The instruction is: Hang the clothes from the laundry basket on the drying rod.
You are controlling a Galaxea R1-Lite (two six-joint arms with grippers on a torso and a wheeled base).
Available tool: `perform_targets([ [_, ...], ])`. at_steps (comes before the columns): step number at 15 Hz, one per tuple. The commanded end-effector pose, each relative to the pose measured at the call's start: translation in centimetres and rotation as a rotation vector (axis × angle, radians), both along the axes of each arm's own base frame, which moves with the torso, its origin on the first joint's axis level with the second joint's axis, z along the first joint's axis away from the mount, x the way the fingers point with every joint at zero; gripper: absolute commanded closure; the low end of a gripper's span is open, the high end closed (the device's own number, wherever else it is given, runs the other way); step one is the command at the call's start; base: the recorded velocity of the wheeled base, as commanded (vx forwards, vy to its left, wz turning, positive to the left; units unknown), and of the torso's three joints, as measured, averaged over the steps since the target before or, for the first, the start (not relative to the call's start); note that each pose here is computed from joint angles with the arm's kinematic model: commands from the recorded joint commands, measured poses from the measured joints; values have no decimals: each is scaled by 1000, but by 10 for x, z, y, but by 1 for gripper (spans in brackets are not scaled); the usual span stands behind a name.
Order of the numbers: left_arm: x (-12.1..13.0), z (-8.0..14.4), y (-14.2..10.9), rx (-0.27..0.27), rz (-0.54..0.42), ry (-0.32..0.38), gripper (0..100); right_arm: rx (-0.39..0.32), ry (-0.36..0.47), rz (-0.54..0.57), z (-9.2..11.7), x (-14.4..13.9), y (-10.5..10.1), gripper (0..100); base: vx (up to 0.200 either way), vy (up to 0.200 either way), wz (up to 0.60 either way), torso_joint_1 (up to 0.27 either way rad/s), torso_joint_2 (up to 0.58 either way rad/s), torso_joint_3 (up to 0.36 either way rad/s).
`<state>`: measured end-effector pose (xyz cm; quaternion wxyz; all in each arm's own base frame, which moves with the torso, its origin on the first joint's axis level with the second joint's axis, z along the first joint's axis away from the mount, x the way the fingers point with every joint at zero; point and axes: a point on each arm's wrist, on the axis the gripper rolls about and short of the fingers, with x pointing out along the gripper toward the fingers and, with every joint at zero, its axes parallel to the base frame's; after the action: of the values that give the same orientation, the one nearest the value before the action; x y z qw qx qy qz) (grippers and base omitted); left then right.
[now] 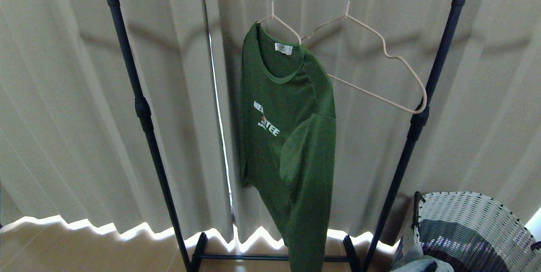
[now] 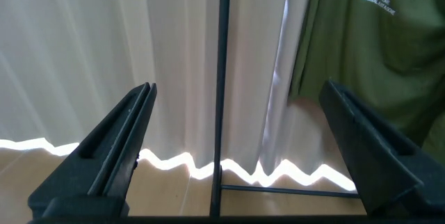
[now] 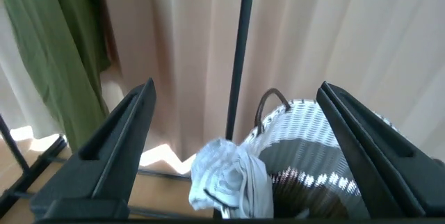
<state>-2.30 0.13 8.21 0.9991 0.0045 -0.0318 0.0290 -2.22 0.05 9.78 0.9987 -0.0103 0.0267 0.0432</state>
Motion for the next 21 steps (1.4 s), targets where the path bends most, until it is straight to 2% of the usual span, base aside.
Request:
perform_targets([
  [1, 0, 0, 0, 0, 1, 0, 0, -47, 227, 86, 31, 32, 2, 0, 0, 0, 0, 0, 0, 0],
  [3, 0, 0, 0, 0, 1, 0, 0, -65, 402, 96, 42, 64, 6, 0, 0, 0, 0, 0, 0, 0],
  [4, 0, 0, 0, 0, 1, 1, 0, -75, 479, 99, 40, 78, 7, 0, 0, 0, 0, 0, 0, 0],
  [5, 0, 0, 0, 0, 1, 0, 0, -99, 601, 104, 32, 101, 10, 0, 0, 0, 0, 0, 0, 0],
  [8, 0, 0, 0, 0, 1, 0, 0, -119, 739, 85, 16, 135, 14, 0, 0, 0, 0, 0, 0, 0],
  [10, 0, 0, 0, 0, 1, 0, 0, -175, 866, 69, 0, 151, 12, 0, 0, 0, 0, 0, 0, 0],
  [12, 0, 0, 0, 0, 1, 0, 0, -216, 959, 54, -12, 164, 6, 0, 0, 0, 0, 0, 0, 0],
  [14, 0, 0, 0, 0, 1, 0, 0, -253, 1034, 50, -23, 175, -3, 0, 0, 0, 0, 0, 0, 0],
  [21, 0, 0, 0, 0, 1, 0, 0, -273, 1057, 53, -59, 218, -8, 0, 0, 0, 0, 0, 0, 0],
])
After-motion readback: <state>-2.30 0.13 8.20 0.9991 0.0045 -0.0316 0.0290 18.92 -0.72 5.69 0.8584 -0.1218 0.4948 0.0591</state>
